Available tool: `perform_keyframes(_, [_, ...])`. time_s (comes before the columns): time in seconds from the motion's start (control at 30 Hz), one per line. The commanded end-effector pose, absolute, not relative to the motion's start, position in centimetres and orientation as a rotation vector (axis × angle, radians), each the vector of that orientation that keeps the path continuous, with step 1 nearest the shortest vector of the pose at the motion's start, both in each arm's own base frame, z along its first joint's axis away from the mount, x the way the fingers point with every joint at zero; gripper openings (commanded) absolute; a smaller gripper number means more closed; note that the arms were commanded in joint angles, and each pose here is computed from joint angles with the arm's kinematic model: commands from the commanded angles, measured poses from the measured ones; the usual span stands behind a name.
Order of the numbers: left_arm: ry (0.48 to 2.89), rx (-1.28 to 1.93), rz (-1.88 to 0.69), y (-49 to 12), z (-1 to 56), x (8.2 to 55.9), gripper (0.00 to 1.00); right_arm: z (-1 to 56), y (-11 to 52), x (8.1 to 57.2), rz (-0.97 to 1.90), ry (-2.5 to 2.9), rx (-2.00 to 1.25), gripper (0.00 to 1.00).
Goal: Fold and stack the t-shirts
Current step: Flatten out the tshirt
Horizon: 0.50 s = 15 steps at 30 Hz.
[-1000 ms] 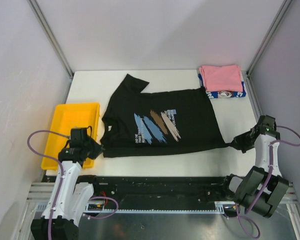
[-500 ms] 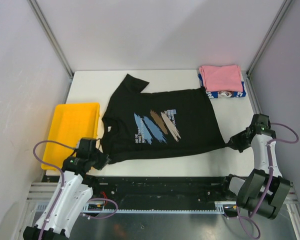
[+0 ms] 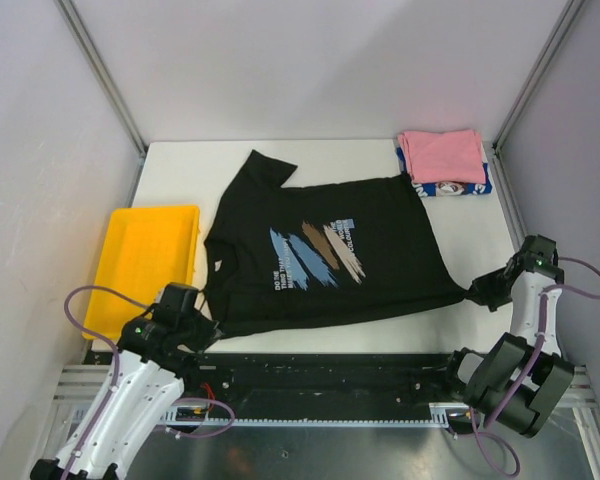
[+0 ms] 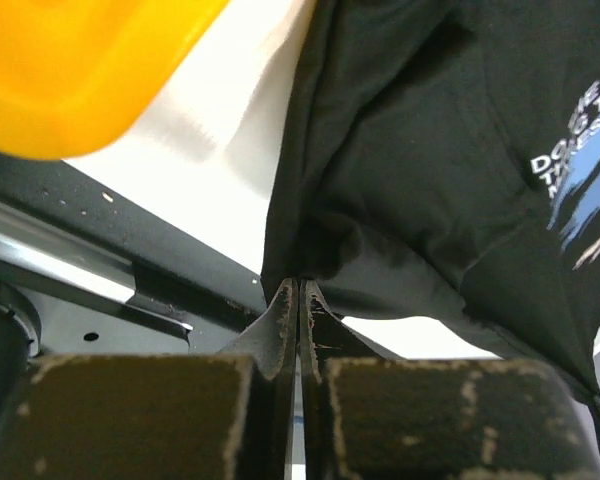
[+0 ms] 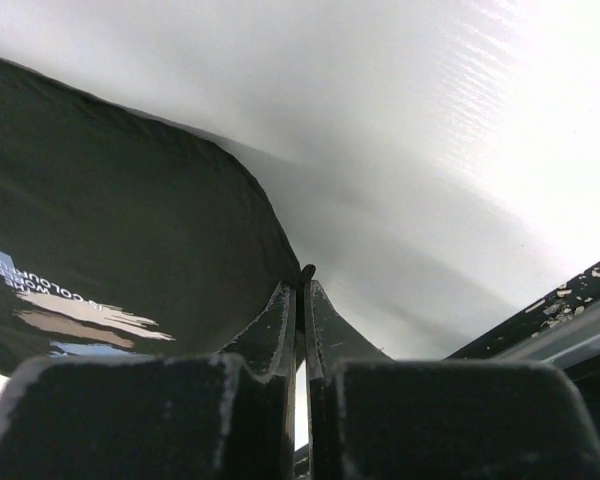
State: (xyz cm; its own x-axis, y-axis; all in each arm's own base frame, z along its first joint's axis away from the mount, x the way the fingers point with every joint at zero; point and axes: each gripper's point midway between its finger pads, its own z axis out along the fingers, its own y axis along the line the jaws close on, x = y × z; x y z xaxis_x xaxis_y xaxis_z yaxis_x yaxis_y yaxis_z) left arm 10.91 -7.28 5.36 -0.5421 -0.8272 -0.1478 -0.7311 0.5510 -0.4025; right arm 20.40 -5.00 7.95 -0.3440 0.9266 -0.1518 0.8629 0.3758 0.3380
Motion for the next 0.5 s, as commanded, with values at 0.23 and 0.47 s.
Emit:
perform_keyframes(0.23, [2.587,-1.139,-0.497,-8.6,7.7,9.2,0.34,7.9,-5.4,20.0,0.311,2.344,1.546,0.0])
perform_keyframes(0.47, [2.478,-1.006,-0.566,-8.5,11.7,11.0,0.51,8.3,-4.9,20.4,0.37,2.331,1.535,0.0])
